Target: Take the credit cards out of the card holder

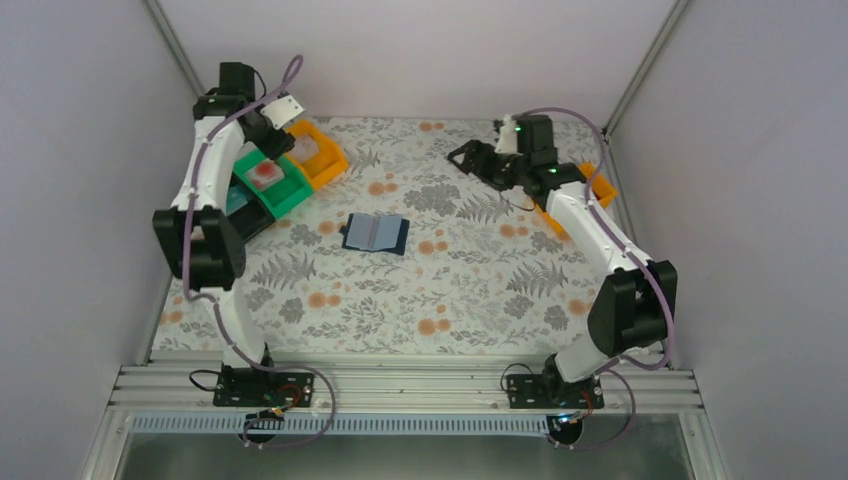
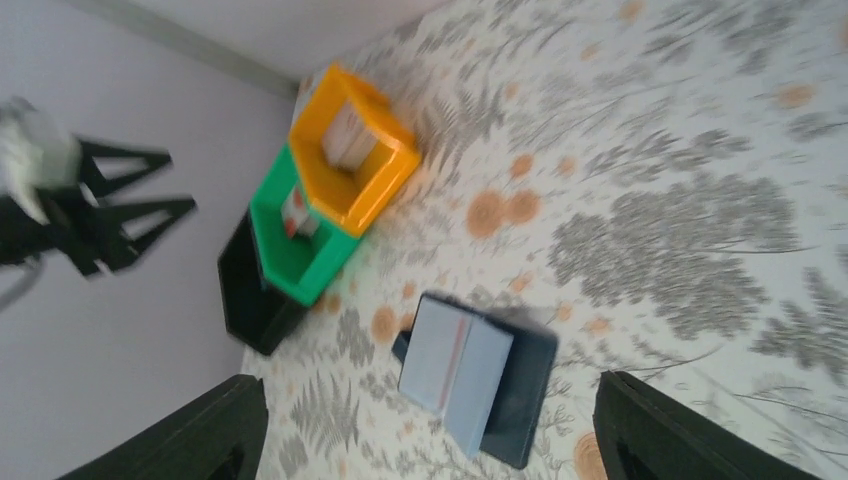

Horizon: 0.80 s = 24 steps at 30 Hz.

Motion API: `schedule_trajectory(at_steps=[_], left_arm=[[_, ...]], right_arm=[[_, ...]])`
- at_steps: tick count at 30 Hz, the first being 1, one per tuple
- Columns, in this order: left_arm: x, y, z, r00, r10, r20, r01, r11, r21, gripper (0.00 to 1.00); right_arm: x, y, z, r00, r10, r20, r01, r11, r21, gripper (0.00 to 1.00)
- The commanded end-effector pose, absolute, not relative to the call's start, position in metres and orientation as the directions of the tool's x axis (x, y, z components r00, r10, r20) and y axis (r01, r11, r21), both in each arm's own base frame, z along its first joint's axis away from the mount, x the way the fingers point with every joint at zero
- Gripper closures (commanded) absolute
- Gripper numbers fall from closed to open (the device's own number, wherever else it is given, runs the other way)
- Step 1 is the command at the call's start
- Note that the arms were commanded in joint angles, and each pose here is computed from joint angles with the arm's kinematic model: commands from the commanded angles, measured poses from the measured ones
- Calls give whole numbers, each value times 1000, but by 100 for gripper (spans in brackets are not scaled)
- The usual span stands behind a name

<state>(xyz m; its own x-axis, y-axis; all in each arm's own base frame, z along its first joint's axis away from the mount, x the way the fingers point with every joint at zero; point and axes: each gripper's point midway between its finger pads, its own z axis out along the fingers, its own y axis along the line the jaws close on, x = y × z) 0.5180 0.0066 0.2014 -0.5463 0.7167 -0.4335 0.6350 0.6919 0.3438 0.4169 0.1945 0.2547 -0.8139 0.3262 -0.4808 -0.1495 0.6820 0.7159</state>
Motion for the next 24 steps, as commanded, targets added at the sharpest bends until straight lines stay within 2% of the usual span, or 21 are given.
schedule_trajectory(at_steps=[1, 5, 9, 11, 13, 15, 24], left_arm=[[459, -71, 228, -496, 592, -635, 741, 670, 46, 35], [414, -107, 176, -547, 591, -593, 763, 643, -64, 32], [399, -115, 144, -601, 555, -575, 732, 671, -118, 32], [397, -116, 129, -626, 535, -567, 715, 685, -143, 32], [396, -117, 116, -642, 519, -564, 699, 698, -155, 31], [394, -119, 101, -662, 502, -557, 686, 706, -179, 31], [396, -125, 59, -708, 461, -536, 652, 717, -244, 36]], right_arm=[[392, 249, 211, -888, 155, -432, -214, 693, 688, 19], [387, 277, 147, -947, 99, -306, -148, 711, 688, 22], [377, 302, 113, -974, 27, -227, -145, 694, 705, 24], [371, 315, 99, -982, -9, -188, -144, 677, 721, 29], [366, 326, 93, -985, -32, -167, -147, 654, 742, 37], [364, 334, 87, -986, -47, -158, -151, 646, 748, 40], [378, 362, 56, -993, -69, -99, -120, 645, 754, 42]])
